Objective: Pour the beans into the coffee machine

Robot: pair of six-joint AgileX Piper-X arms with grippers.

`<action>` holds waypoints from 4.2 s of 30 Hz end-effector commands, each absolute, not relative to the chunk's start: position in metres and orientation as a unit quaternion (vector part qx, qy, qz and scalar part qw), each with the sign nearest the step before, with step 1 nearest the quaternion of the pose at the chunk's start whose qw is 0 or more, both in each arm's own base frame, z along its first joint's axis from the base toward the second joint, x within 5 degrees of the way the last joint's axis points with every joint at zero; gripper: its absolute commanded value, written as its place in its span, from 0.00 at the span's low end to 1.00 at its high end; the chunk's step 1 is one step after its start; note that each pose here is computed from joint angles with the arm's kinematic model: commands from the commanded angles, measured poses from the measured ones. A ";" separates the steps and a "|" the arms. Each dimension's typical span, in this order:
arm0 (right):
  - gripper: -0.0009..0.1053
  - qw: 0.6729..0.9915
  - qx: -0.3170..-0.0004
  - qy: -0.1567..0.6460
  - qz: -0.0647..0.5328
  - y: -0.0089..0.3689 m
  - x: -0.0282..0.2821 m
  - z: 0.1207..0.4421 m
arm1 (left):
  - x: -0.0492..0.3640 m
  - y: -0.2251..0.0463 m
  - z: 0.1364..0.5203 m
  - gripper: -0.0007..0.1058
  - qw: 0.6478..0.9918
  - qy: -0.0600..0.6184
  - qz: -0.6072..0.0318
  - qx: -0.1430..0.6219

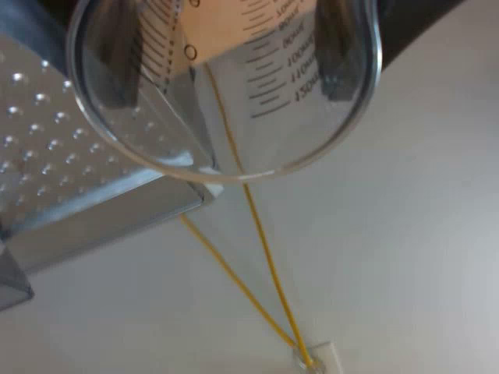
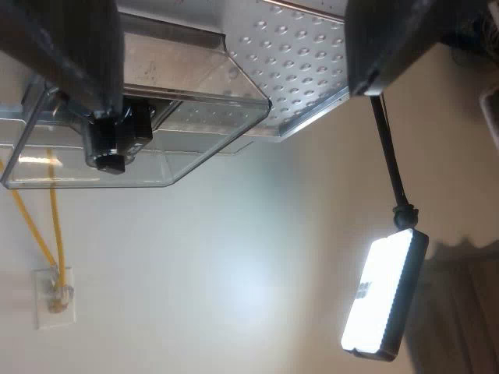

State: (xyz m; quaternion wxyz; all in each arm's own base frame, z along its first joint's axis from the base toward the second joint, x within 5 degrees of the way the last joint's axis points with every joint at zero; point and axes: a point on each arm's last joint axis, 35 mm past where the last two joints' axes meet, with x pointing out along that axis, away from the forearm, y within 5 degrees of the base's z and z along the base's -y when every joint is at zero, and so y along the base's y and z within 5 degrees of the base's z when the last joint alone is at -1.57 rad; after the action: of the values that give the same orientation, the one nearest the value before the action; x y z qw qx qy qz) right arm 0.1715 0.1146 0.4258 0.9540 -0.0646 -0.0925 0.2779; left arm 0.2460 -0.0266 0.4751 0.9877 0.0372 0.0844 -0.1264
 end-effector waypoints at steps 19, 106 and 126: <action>0.59 0.952 -0.061 -0.110 0.278 0.113 0.168 0.433 | 0.296 -0.079 0.505 0.30 0.978 0.129 -0.147 0.071; 0.59 0.951 -0.061 -0.111 0.282 0.112 0.167 0.433 | 0.370 -0.212 0.509 0.30 0.859 0.038 -0.154 0.487; 0.59 0.951 -0.058 -0.109 0.282 0.112 0.167 0.433 | 0.381 -0.220 0.494 0.30 0.798 0.023 -0.187 0.572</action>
State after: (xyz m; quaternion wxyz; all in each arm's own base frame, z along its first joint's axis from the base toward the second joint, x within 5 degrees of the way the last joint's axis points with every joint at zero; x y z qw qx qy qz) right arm 0.1715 0.1146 0.4258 0.9538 -0.0609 -0.0916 0.2795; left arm 0.3836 -0.2209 0.4861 0.7945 0.5749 0.0377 -0.1920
